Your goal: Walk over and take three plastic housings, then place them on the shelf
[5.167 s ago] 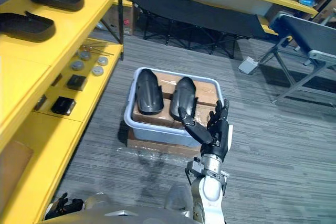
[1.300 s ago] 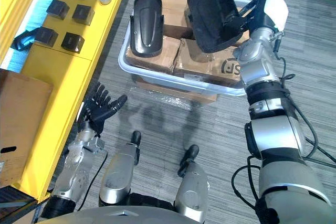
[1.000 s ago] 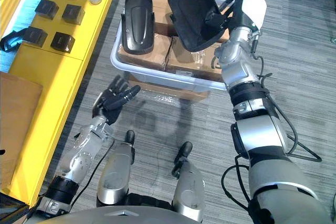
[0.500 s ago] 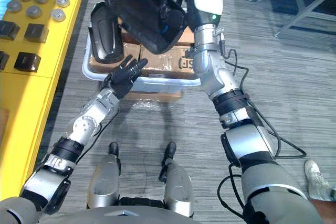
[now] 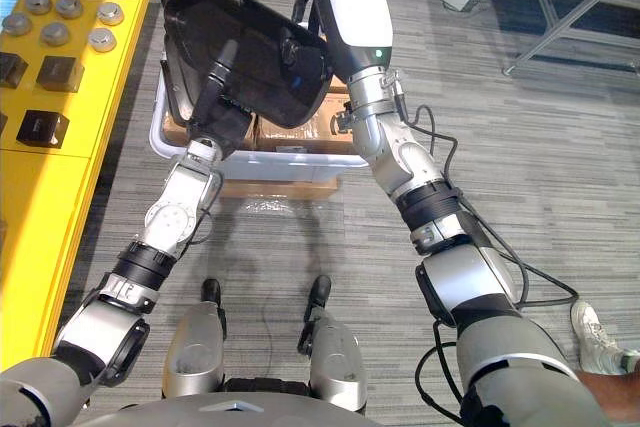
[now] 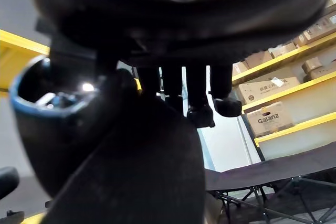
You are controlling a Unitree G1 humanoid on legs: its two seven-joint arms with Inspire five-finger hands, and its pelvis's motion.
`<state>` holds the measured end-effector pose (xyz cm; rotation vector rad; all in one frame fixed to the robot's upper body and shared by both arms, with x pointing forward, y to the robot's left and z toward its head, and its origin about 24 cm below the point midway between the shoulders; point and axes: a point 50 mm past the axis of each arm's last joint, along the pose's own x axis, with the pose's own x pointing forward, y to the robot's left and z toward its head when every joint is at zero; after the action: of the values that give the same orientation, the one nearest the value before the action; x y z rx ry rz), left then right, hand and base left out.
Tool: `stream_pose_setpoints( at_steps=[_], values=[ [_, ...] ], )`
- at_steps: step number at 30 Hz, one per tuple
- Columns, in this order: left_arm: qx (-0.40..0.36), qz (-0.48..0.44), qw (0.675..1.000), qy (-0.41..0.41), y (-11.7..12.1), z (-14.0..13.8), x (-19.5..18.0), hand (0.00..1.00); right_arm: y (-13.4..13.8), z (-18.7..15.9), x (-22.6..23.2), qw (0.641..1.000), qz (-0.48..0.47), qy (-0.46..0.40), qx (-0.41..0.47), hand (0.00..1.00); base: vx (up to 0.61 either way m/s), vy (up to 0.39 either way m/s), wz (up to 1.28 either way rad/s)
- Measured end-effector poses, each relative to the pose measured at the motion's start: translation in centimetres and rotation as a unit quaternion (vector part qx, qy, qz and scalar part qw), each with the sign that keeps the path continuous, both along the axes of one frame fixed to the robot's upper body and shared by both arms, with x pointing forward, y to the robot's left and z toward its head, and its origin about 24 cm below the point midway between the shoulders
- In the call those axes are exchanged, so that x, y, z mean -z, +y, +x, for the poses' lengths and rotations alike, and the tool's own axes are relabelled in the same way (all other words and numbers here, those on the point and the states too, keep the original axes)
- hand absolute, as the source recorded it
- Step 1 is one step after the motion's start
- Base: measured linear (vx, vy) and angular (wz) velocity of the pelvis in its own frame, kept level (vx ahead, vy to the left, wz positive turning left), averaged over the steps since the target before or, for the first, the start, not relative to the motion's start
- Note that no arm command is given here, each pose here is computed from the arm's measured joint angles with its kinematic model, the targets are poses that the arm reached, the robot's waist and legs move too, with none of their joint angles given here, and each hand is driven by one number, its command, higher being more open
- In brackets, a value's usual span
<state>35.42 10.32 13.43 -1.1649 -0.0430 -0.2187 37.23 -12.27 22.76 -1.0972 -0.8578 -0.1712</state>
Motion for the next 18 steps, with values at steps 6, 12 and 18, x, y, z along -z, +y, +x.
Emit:
stream_pose_setpoints(
  at_steps=[6, 12, 18],
  values=[
    [0.0, -0.016, 1.0, 0.008, 0.0, 0.0, 0.1, 0.0, 0.6, -0.6, 0.7, 1.0, 0.01, -0.011, -0.017, 0.0, 0.0, 0.0, 0.0],
    [0.005, -0.015, 1.0, 0.012, -0.2, 0.0, 0.3, 0.0, 1.7, -1.3, 0.9, 0.999, 0.026, -0.019, -0.041, 0.0, 0.0, 0.0, 0.0],
    [0.016, 0.003, 1.0, 0.003, -0.6, -0.1, 0.6, 0.0, 2.9, -1.9, 0.8, 0.996, 0.041, -0.03, -0.073, 0.0, 0.0, 0.0, 0.0]
  ],
)
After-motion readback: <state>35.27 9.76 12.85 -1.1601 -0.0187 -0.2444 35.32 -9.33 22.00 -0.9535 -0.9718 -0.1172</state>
